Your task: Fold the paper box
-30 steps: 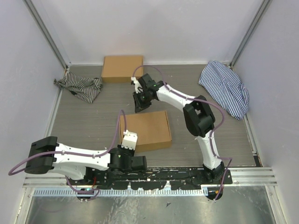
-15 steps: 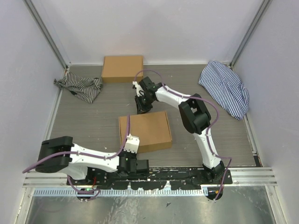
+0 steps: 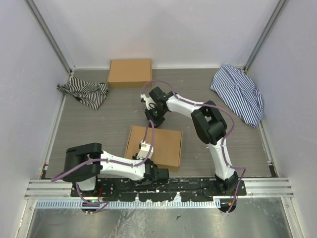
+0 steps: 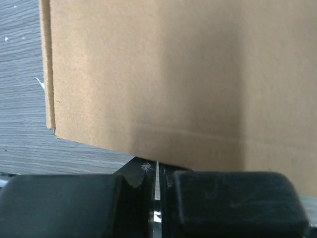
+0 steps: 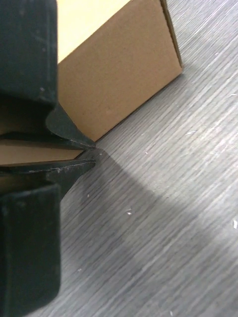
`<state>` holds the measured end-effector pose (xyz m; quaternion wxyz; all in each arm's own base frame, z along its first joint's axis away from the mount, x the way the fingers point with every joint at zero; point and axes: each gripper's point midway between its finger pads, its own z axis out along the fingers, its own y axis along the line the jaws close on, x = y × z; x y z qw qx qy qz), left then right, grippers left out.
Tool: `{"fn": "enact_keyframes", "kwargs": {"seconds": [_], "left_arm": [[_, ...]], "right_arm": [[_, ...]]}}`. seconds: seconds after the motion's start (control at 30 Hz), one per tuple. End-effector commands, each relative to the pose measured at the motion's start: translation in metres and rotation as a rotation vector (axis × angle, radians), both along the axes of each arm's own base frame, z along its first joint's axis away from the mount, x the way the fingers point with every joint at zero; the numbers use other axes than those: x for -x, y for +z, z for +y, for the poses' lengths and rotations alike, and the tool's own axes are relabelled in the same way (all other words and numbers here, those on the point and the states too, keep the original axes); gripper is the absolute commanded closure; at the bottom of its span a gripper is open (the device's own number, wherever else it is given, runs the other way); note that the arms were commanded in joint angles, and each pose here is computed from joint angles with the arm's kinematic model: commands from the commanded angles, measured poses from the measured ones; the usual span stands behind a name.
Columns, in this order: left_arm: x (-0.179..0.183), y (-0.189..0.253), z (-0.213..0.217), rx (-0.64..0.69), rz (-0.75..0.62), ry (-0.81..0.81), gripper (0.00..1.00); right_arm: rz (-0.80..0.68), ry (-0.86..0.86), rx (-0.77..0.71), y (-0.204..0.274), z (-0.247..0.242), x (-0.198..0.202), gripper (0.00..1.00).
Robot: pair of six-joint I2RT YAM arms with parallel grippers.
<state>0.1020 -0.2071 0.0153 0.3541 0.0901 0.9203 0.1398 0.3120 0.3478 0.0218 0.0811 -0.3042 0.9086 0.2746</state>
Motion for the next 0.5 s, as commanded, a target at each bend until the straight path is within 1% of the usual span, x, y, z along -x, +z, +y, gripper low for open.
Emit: {"fn": "enact_keyframes", "kwargs": {"seconds": [0.0, 0.17, 0.33, 0.47], "left_arm": [[-0.021, 0.009, 0.003, 0.043, -0.062, 0.031, 0.89], [-0.028, 0.019, -0.025, 0.073, -0.076, -0.034, 0.88], [-0.031, 0.018, -0.061, 0.094, -0.065, -0.077, 0.87], [-0.036, 0.017, -0.065, 0.071, -0.072, -0.072, 0.87]], "right_arm": [[-0.007, 0.065, -0.018, 0.022, 0.003, 0.019, 0.81], [-0.060, 0.047, -0.025, 0.033, 0.013, 0.001, 0.81], [-0.113, 0.029, -0.050, 0.054, 0.031, -0.030, 0.81], [-0.145, -0.008, -0.056, 0.065, 0.031, -0.051, 0.81]]}}
